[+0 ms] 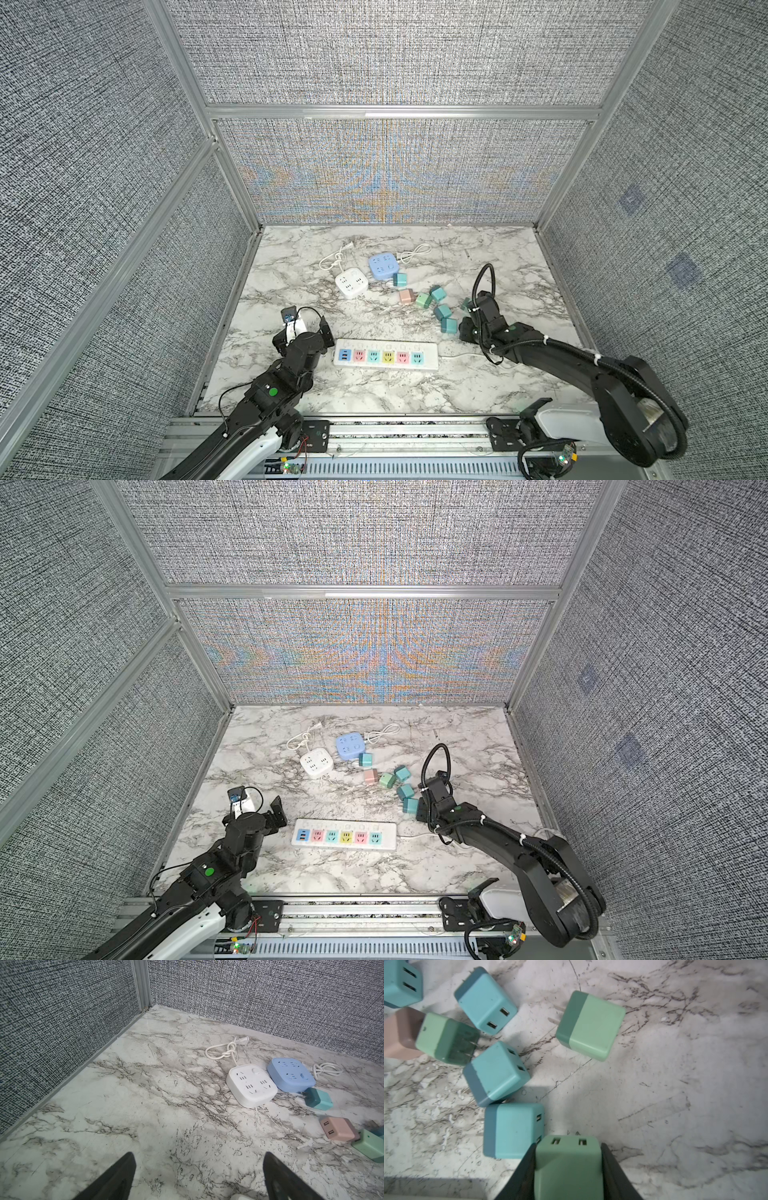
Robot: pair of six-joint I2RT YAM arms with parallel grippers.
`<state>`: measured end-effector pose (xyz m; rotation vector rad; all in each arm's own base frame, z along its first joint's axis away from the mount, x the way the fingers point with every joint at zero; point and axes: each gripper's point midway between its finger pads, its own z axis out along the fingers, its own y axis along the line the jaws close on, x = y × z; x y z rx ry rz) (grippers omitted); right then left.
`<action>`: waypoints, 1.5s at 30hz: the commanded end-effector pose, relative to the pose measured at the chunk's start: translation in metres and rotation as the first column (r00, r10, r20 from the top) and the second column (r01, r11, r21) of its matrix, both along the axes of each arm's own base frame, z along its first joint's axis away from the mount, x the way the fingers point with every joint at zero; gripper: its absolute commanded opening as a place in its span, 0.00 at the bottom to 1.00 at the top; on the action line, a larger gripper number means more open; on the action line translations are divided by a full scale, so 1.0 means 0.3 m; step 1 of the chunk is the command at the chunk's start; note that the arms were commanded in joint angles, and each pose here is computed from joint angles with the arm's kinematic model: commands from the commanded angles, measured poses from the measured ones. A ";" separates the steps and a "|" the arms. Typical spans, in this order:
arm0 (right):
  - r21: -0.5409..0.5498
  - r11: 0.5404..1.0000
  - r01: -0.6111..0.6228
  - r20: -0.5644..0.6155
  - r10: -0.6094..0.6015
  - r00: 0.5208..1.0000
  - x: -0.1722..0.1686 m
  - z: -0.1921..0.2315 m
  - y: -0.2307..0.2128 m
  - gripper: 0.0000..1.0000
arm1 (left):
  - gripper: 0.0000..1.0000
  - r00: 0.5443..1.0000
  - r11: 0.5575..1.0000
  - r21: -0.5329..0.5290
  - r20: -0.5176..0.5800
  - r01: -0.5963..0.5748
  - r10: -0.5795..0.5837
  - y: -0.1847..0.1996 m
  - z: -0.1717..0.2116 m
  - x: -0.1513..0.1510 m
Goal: Insert the plug
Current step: 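Close the right gripper on the green charger and lift it, then carry the green charger toward the power strip while the left gripper reaches toward it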
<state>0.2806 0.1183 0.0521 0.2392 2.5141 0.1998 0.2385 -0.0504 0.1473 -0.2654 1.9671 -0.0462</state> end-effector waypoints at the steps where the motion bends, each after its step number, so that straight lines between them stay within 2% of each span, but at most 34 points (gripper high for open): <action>1: -0.017 1.000 0.001 0.050 0.000 0.999 0.001 0.051 0.001 0.29 | 0.97 1.000 1.000 -0.012 0.021 0.008 -0.008 -0.008 0.016 0.007; 8: -0.020 0.997 -0.081 0.198 0.083 0.977 0.013 0.201 0.088 0.22 | 0.97 1.000 1.000 -0.016 0.025 0.012 -0.011 -0.009 0.018 0.006; 14: 0.002 0.981 -0.196 0.363 0.182 0.914 0.009 0.327 0.180 0.21 | 0.98 0.997 0.998 -0.026 0.046 0.055 -0.054 -0.027 0.029 0.003; 20: -0.014 0.932 -0.362 0.548 0.310 0.777 -0.007 0.461 0.299 0.19 | 0.98 0.995 0.996 -0.055 0.079 0.072 -0.067 -0.027 0.053 -0.009; 25: -0.082 0.883 -0.463 0.687 0.386 0.615 -0.019 0.593 0.381 0.13 | 0.99 0.989 0.993 -0.071 0.120 0.095 -0.086 -0.028 0.076 -0.019; 31: -0.104 0.825 -0.555 0.814 0.391 0.429 -0.096 0.597 0.412 0.13 | 0.99 0.981 0.988 -0.074 0.148 0.137 -0.125 -0.045 0.097 -0.024; 33: -0.135 0.798 -0.588 0.823 0.420 0.382 -0.123 0.598 0.426 0.13 | 0.99 0.982 0.988 -0.072 0.144 0.136 -0.124 -0.046 0.098 -0.022; 35: -0.159 0.782 -0.602 0.828 0.438 0.349 -0.139 0.610 0.435 0.12 | 0.99 0.985 0.991 -0.069 0.134 0.117 -0.107 -0.038 0.100 -0.019; 38: -0.176 0.766 -0.618 0.830 0.453 0.325 -0.150 0.624 0.450 0.12 | 0.99 0.982 0.990 -0.057 0.143 0.131 -0.121 -0.045 0.127 -0.017; 39: -0.195 0.753 -0.629 0.822 0.475 0.314 -0.156 0.615 0.457 0.09 | 1.00 0.980 0.989 -0.058 0.152 0.139 -0.129 -0.048 0.142 -0.017; 41: -0.228 0.740 -0.632 0.815 0.501 0.292 -0.160 0.598 0.462 0.01 | 0.99 0.966 0.978 -0.073 0.186 0.196 -0.180 -0.076 0.198 -0.022; 45: -0.271 0.725 -0.633 0.812 0.526 0.255 -0.180 0.572 0.452 0.00 | 0.99 0.902 0.920 -0.105 0.267 0.377 -0.339 -0.164 0.314 -0.061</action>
